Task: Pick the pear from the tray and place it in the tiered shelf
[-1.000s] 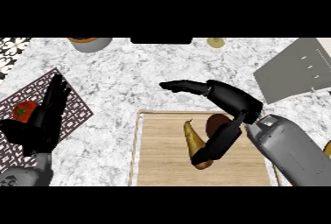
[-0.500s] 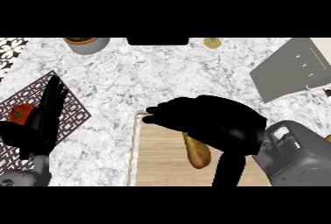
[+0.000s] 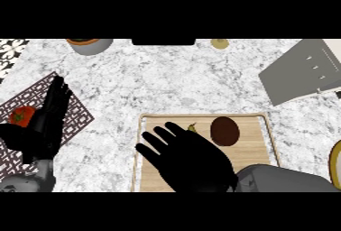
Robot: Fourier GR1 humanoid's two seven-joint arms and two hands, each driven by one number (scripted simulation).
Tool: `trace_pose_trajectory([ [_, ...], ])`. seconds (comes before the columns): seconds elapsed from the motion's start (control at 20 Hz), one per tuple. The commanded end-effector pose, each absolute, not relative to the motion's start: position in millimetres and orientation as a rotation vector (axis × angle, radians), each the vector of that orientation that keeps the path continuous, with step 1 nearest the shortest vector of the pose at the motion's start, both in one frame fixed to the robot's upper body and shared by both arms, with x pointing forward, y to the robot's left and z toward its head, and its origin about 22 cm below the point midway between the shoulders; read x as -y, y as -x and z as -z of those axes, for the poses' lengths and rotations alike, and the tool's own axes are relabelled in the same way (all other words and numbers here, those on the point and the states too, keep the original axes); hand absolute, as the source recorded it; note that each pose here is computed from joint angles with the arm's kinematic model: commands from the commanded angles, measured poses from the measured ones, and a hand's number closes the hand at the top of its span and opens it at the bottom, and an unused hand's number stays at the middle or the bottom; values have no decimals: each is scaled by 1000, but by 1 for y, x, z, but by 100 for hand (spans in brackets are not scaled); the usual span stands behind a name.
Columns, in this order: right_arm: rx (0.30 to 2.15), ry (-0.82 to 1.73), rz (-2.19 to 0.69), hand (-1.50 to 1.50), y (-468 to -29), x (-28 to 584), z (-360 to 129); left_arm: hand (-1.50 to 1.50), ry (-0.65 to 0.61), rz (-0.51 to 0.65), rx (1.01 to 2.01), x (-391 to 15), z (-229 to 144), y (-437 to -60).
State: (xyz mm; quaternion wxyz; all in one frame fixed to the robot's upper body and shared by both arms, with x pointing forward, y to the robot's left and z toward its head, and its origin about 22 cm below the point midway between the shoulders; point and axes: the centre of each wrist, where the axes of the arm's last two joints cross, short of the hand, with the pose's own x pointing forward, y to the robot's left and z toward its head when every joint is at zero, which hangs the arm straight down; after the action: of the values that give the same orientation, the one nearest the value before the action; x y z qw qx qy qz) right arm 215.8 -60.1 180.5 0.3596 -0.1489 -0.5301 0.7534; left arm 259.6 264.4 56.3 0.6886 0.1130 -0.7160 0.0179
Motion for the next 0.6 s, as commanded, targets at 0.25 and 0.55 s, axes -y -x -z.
trace_pose_trajectory([
  [0.25, 1173, 755, -2070, -150, -215, 54, -138, 0, -238, -31, 1614, -260, -65, -254],
  [0.55, 1182, 768, -2009, -150, -218, 55, -129, 0, -262, -41, 1597, -270, -63, -258],
])
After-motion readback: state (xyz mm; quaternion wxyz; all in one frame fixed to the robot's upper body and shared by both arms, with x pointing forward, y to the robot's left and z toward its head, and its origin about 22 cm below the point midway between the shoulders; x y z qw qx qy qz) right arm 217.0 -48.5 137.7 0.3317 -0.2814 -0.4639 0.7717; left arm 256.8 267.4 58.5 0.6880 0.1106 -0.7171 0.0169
